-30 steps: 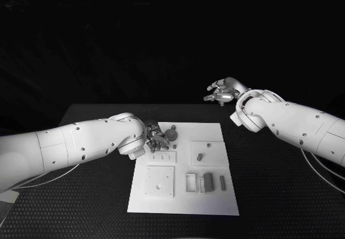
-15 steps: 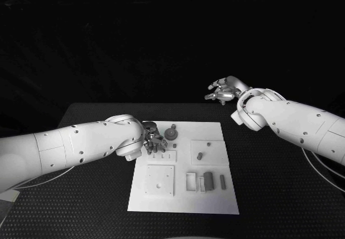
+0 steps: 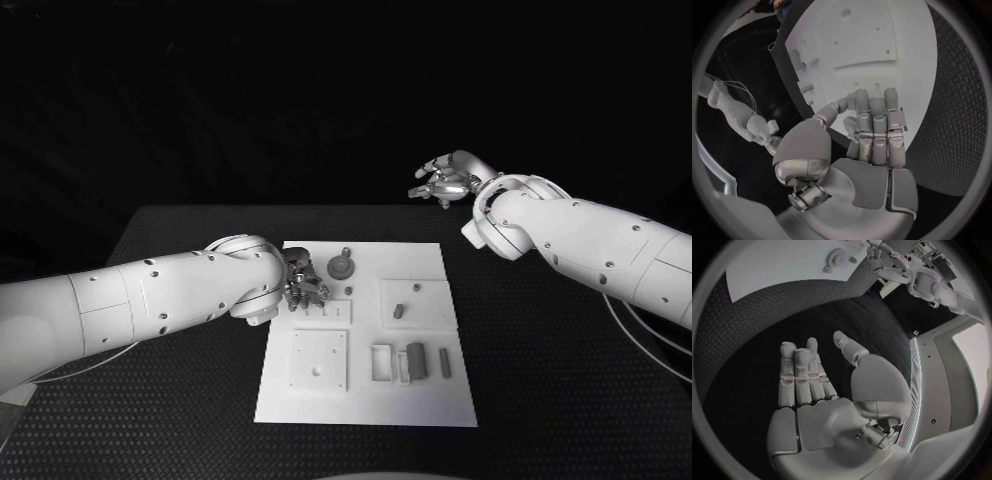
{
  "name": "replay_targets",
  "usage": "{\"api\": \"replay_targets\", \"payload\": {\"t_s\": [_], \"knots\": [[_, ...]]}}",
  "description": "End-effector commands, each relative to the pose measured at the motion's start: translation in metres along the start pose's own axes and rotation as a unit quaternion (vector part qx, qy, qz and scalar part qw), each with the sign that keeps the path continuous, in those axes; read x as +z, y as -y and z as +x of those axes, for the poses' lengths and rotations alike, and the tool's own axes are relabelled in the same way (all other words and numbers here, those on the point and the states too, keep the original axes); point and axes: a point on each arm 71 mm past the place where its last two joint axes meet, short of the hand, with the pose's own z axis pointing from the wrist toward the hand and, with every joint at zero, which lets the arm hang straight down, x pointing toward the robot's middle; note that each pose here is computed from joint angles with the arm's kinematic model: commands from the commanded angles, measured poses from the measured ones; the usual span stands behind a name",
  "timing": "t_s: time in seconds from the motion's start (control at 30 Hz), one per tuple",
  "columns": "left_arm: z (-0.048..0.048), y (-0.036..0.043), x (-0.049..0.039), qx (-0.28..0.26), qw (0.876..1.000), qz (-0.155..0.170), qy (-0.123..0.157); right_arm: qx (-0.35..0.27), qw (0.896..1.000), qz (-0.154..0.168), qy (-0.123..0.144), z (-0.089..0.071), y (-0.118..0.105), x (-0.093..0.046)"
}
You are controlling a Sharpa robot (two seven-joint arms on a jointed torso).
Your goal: Assemble the parts on the task board
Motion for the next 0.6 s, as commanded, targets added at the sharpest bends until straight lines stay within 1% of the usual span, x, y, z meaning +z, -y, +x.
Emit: {"api": "replay_targets", "payload": {"t_s": [0.03, 0.17, 0.33, 0.5, 0.6], "knots": [[0.0019, 0.0007, 0.001, 0.01, 1.0, 0.001, 0.0, 0.0, 1.0, -0.005, -0.007, 0.001, -0.002, 0.0], [0.0043, -0.0003, 0.0018, 0.011, 1.0, -0.001, -0.004, 0.0, 1.0, -0.006, -0.008, 0.002, -0.002, 0.0], [0.0071, 0.0009, 0.0023, 0.012, 1.0, -0.001, -0.008, 0.0, 1.0, -0.006, -0.01, 0.002, -0.003, 0.0], [0.0093, 0.0055, 0.0028, 0.016, 1.0, 0.002, -0.013, 0.0, 1.0, -0.006, -0.012, 0.002, -0.002, 0.001], [0.0106, 0.0097, 0.0034, 0.018, 1.0, 0.006, -0.014, 0.0, 1.0, -0.006, -0.013, 0.003, -0.003, 0.001]]}}
